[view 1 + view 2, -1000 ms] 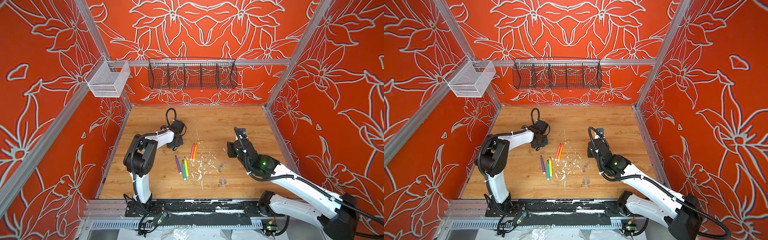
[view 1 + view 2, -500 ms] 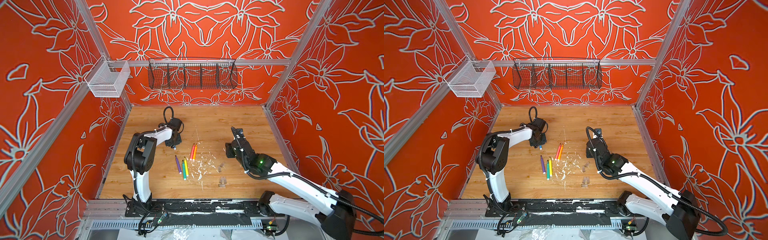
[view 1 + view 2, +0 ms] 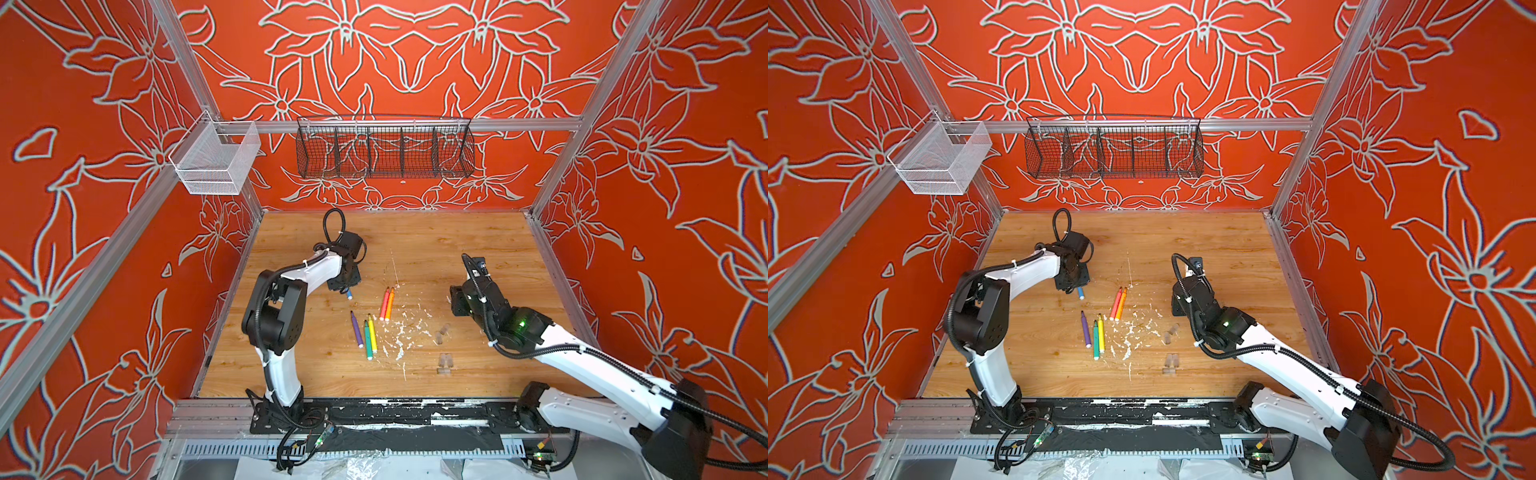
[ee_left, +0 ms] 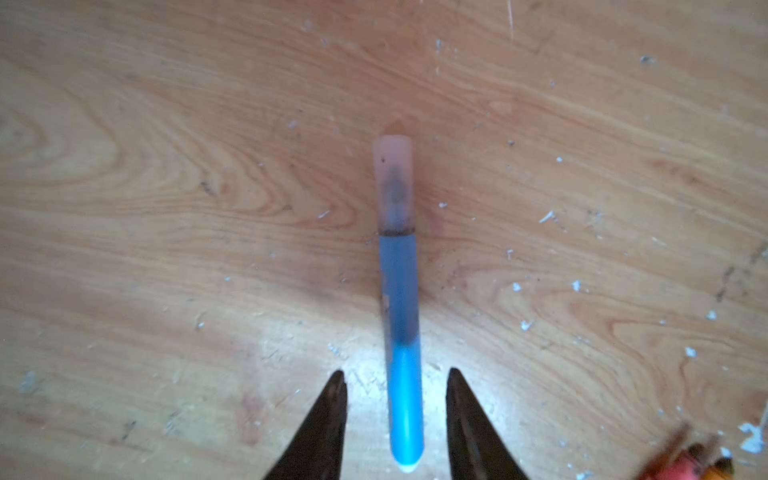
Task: Insert the pens into the pen caps
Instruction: 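Lay the capped blue marker down with the left gripper while the right withdraws, then move the left gripper over the orange marker and lower around it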
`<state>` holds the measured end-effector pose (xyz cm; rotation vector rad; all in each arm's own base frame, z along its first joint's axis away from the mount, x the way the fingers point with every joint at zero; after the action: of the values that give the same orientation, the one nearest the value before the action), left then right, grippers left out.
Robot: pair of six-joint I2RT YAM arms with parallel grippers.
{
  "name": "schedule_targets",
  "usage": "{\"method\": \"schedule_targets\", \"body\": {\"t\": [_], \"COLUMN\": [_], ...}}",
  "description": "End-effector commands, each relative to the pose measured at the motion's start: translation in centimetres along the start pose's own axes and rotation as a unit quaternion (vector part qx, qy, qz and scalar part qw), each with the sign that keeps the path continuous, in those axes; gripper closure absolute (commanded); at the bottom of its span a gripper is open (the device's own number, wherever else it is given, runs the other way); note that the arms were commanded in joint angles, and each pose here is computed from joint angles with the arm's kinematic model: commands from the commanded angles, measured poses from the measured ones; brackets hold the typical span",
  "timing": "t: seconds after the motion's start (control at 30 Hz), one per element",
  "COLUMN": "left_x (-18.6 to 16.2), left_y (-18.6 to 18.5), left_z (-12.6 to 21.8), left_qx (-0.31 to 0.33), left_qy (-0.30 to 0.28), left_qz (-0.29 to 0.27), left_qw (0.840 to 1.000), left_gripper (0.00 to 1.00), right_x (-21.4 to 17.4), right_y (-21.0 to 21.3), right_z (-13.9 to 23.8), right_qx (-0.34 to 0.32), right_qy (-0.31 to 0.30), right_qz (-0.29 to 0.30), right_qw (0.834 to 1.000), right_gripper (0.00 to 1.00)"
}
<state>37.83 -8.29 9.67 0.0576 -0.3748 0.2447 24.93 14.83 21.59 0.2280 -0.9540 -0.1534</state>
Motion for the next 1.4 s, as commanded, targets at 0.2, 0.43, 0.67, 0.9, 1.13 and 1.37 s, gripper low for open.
{"method": "schedule_targets", "body": {"t": [0.2,0.43,0.67,0.9,1.13,1.37], "left_x": [-1.8,-6.2,-10.5,-11.1,-11.2,-11.0], "left_y": [0.1,-5.7,-9.7,-11.4,-12.7,-12.8], "left_z": [8.4,12.2,11.2,9.4,6.8,4.8], "left_qx": [-0.139,-0.285,-0.27,-0.211,-0.166,-0.107], "left_qy": [-0.108,-0.124,-0.128,-0.085,-0.029,0.002], "left_qz": [-0.003,-0.058,-0.179,-0.213,-0.229,-0.238], "left_qw": [0.984,0.949,0.937,0.95,0.959,0.965], "left_gripper": [0.7,0.79,0.8,0.8,0.8,0.81], "right_x": [1.0,1.1,0.9,0.6,0.9,1.3], "right_y": [0.4,-0.9,-1.4,-0.9,-1.1,-1.4], "right_z": [0.3,0.2,-0.5,-1.3,-0.9,-0.2], "right_qx": [0.005,-0.019,-0.029,-0.034,-0.035,-0.03], "right_qy": [-0.005,-0.033,-0.036,-0.017,-0.021,-0.031], "right_qz": [-0.018,-0.023,-0.029,-0.021,-0.022,-0.027], "right_qw": [1.0,0.999,0.998,0.999,0.999,0.999], "right_gripper": [0.5,0.5,0.5,0.5,0.5,0.5]}}
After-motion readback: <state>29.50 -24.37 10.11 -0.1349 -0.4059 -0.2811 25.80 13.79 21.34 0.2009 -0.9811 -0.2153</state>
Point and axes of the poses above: each gripper's point midway between its finger pads, its own z axis back along the fingers, its own y axis along the line the jaws close on, x = y × z, the point moved 4 cm from there along z, back along the fingers, and after that the axes turned 8 degrees about -z, right-handed, at the moved point
